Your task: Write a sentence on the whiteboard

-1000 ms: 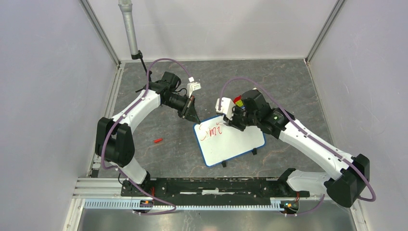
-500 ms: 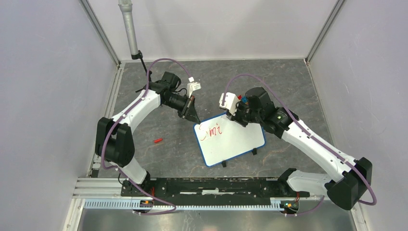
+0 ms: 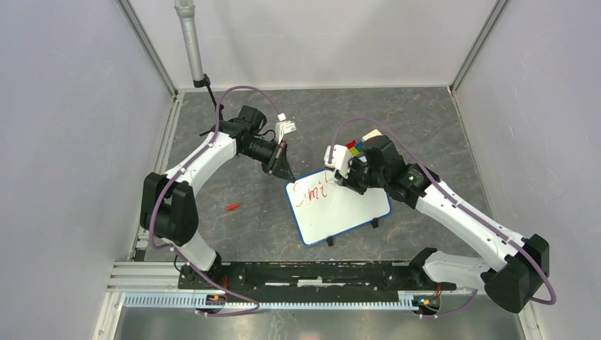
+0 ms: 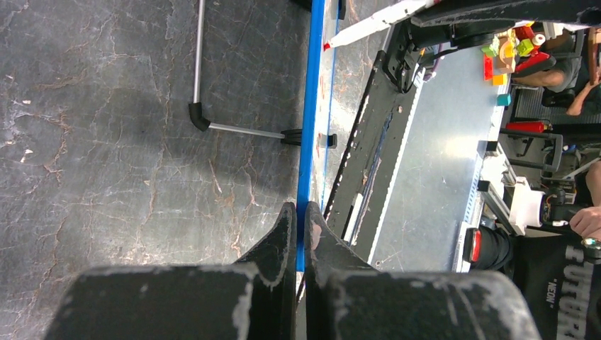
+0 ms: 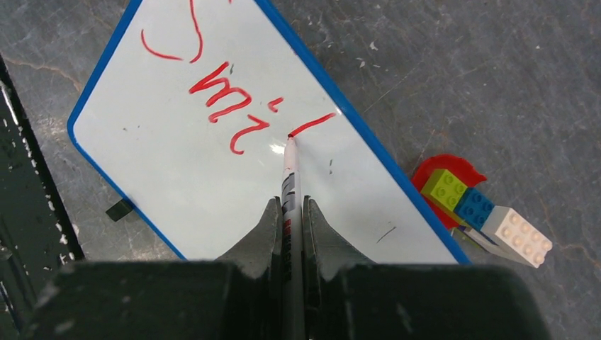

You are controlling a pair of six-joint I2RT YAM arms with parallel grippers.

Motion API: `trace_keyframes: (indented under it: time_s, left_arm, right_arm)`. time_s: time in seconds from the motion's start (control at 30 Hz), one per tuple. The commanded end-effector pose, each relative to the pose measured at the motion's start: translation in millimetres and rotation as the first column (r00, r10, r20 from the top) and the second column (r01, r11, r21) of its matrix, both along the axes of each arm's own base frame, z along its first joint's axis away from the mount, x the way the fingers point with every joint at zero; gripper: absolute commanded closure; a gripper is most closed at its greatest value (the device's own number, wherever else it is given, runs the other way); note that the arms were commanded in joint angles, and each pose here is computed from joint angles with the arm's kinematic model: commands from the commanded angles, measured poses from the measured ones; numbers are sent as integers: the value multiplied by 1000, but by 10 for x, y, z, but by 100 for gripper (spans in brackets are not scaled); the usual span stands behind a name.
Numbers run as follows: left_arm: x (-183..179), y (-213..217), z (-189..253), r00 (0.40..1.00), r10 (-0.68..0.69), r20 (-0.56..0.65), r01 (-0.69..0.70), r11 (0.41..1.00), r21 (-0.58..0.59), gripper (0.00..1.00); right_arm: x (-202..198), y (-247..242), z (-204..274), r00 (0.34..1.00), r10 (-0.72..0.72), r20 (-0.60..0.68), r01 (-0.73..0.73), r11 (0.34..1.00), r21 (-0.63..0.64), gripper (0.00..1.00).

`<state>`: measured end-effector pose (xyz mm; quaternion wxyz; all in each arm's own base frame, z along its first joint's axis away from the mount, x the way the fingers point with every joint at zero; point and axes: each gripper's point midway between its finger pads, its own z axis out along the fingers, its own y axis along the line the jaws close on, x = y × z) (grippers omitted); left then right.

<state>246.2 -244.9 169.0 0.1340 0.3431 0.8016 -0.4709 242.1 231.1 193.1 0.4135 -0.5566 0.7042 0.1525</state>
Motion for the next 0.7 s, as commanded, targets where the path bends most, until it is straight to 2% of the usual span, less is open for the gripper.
trace_keyframes:
  time_s: [0.0,0.27,0.53,0.67]
  left_arm:
    - [16,-1,9,999,-12,33,13,1000,-2,98]
    - [13,5,-7,999,-12,31,12,1000,2,98]
    - [23,-2,15,999,-11,33,11,1000,-3,98]
    - [23,-2,20,999,-11,35,11,1000,-3,98]
  right_arm:
    - [-115,-88,-173,999,9,-35,-11,999,-31,100]
    - [-211,-180,-295,998,22,-56,-26,997,-71,100]
    - [-43,-166,18,999,-16,36,18,999,-44,100]
    - [-1,-159,12,999,-22,41,24,998,-54,100]
